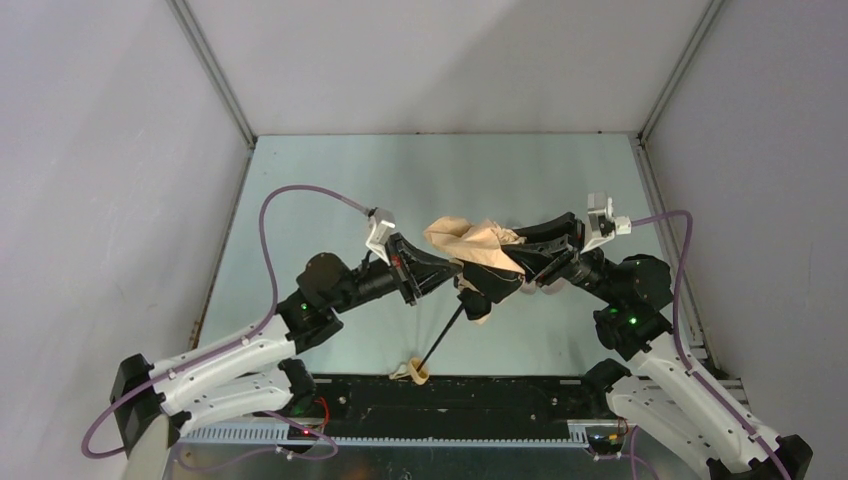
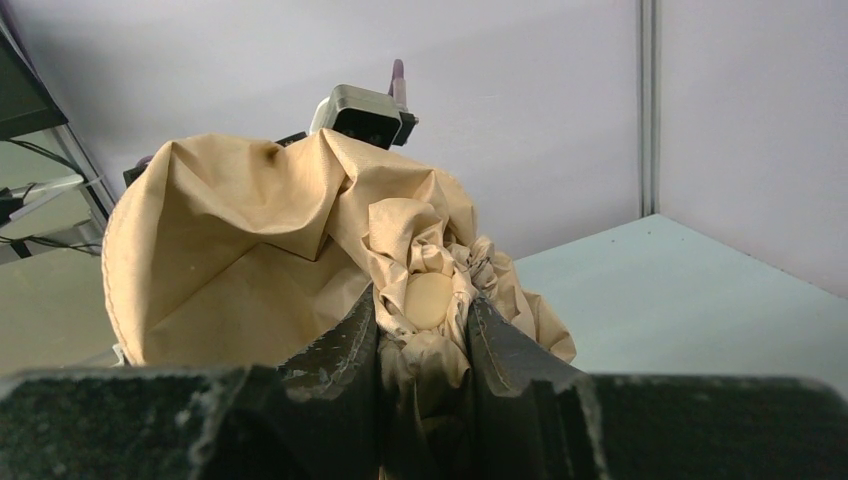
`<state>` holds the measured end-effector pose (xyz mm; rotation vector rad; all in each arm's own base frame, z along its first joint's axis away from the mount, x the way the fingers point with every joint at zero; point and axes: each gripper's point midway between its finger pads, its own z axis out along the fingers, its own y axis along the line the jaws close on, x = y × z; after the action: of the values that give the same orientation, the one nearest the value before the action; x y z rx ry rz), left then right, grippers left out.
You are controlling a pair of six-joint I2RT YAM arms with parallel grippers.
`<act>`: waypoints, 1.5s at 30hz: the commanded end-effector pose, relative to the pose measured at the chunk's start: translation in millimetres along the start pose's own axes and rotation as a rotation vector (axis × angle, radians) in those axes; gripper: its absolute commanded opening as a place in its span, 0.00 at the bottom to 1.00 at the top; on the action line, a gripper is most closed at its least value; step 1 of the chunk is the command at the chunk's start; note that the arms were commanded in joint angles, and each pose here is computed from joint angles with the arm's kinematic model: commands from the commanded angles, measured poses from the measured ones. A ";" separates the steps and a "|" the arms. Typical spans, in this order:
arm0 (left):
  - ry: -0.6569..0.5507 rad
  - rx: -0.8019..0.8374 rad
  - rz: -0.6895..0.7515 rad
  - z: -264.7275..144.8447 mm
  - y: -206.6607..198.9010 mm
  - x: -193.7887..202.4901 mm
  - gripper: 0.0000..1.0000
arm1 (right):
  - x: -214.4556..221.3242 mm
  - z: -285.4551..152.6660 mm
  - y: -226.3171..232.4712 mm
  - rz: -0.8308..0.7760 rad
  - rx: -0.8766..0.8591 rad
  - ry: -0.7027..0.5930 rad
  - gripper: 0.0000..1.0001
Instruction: Open the umbrella
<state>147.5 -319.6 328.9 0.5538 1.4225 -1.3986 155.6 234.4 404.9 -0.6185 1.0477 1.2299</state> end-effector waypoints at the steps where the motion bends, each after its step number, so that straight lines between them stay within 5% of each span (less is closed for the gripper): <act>1: -0.072 -0.061 -0.005 9.0 6.9 -24.5 0.00 | -15.6 -0.3 29.7 -0.049 -0.128 -0.027 0.00; 25: -0.067 -0.331 -0.123 28.2 64.5 -9.7 0.00 | -6.1 1.2 54.0 -0.056 -0.229 -0.002 0.00; 37: -0.091 -0.293 -0.107 26.2 61.1 -8.8 0.00 | -7.0 1.7 45.9 -0.066 -0.174 -0.010 0.00; 39: -0.096 -0.279 -0.082 22.3 57.1 -12.1 0.20 | -9.4 1.6 37.2 -0.066 -0.118 -0.021 0.00; 40: -0.081 -0.291 -0.059 19.2 59.4 -9.2 0.52 | -11.0 1.2 33.4 -0.069 -0.093 -0.028 0.00; 42: -0.076 -0.336 -0.027 8.2 66.0 -8.3 0.83 | -18.1 -1.8 22.5 -0.079 -0.016 -0.054 0.00; 45: -0.087 -0.407 0.028 -16.2 75.7 -7.2 0.97 | -20.4 -6.0 13.7 -0.085 0.044 -0.060 0.00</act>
<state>205.0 -317.0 296.3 0.2733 1.6135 -1.1966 131.2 238.2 409.3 -0.6758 0.9884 1.2156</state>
